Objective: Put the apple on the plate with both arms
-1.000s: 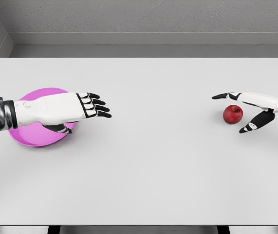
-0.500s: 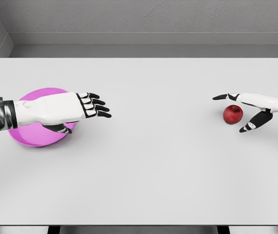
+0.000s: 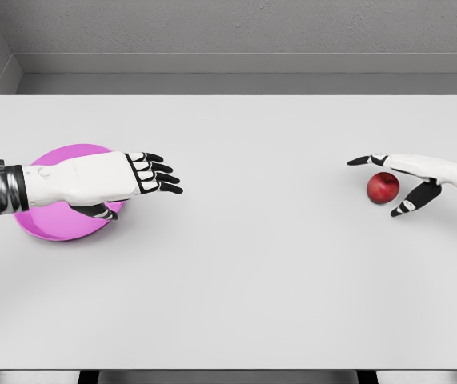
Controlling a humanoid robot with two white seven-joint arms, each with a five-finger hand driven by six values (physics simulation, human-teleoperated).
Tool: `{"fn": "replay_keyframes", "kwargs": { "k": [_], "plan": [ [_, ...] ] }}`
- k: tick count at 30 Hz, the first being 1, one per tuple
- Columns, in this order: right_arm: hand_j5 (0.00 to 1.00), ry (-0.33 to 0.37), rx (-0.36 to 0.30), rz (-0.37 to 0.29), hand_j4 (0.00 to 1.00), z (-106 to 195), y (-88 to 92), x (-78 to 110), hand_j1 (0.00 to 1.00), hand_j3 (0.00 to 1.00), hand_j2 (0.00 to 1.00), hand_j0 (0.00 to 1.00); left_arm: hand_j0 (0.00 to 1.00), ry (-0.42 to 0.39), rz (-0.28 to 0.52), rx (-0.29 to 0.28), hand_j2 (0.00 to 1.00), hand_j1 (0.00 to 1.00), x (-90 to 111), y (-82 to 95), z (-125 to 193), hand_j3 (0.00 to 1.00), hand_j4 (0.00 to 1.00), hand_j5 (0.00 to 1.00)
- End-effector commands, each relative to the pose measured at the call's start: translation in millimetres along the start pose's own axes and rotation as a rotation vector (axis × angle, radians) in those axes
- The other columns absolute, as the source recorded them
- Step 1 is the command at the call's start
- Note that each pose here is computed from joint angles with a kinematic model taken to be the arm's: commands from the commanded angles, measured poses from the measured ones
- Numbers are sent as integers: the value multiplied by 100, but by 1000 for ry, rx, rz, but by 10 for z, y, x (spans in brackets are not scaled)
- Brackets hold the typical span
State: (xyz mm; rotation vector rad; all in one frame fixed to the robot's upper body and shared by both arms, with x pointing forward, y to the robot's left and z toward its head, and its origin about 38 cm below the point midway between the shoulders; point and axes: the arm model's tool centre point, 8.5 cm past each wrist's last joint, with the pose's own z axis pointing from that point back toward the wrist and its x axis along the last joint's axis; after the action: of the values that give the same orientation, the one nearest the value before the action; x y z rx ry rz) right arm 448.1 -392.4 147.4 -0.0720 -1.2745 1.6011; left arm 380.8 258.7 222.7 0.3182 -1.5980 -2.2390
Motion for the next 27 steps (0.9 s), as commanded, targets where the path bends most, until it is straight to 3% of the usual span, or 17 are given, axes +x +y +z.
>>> {"fn": "replay_keyframes", "kwargs": {
  "k": [1,10,22,27],
  "plan": [
    [100,6,0,-6,100,-12,12,-19,100,100,100,100,100,1,3,6,100,100,-5,15,4,100,100,100],
    [100,53,13,-5,100,-12,39,-136,100,100,100,100,100,0,5,4,100,100,-1,5,1,100,100,100],
    [100,62,11,-9,100,-21,30,-160,100,100,100,100,100,0,5,-2,100,100,-1,-1,1,100,100,100],
    [80,63,5,-4,80,-12,-6,-155,80,80,80,80,100,1,4,-4,100,100,-3,-2,6,100,100,100]
  ]
}}
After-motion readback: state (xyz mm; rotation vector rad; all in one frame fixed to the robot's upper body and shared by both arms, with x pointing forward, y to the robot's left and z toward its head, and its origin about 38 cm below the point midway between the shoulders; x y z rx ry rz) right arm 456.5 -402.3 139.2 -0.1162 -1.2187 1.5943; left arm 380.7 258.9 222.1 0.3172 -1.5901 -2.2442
